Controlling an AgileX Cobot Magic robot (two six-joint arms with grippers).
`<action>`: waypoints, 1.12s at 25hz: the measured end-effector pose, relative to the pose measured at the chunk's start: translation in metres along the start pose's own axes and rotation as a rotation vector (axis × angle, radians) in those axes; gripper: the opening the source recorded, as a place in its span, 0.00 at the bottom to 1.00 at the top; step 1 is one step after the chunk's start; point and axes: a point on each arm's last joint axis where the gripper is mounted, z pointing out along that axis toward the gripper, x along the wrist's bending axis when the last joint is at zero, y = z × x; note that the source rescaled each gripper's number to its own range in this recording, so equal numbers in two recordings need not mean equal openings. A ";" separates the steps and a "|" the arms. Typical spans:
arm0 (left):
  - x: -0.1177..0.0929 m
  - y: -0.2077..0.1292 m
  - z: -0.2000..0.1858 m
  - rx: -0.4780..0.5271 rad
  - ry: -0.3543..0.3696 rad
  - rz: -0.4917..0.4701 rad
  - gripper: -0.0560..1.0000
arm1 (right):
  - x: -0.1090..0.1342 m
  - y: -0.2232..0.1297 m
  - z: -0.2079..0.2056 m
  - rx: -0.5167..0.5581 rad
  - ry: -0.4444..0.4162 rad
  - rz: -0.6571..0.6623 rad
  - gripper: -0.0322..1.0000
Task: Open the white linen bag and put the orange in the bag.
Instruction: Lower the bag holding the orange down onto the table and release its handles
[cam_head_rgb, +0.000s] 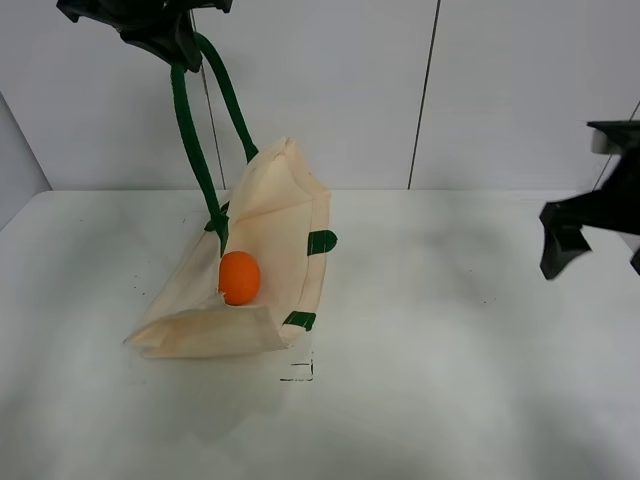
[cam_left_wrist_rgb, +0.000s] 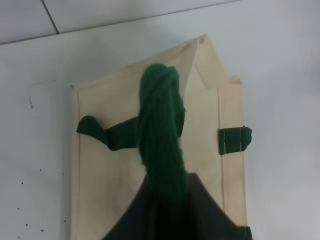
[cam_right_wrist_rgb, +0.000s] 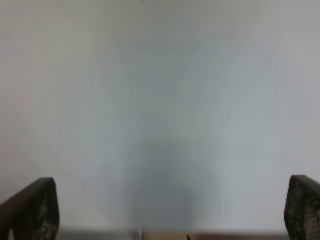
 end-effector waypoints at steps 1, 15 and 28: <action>0.000 0.000 0.000 0.000 0.000 0.000 0.05 | 0.000 -0.018 -0.005 -0.012 0.000 0.000 1.00; -0.001 0.000 0.000 0.002 -0.013 -0.003 0.05 | -0.003 -0.196 -0.011 -0.564 0.011 -0.023 1.00; -0.002 -0.007 0.014 0.052 -0.013 -0.004 0.05 | -0.005 -0.255 -0.030 -0.973 0.007 -0.024 1.00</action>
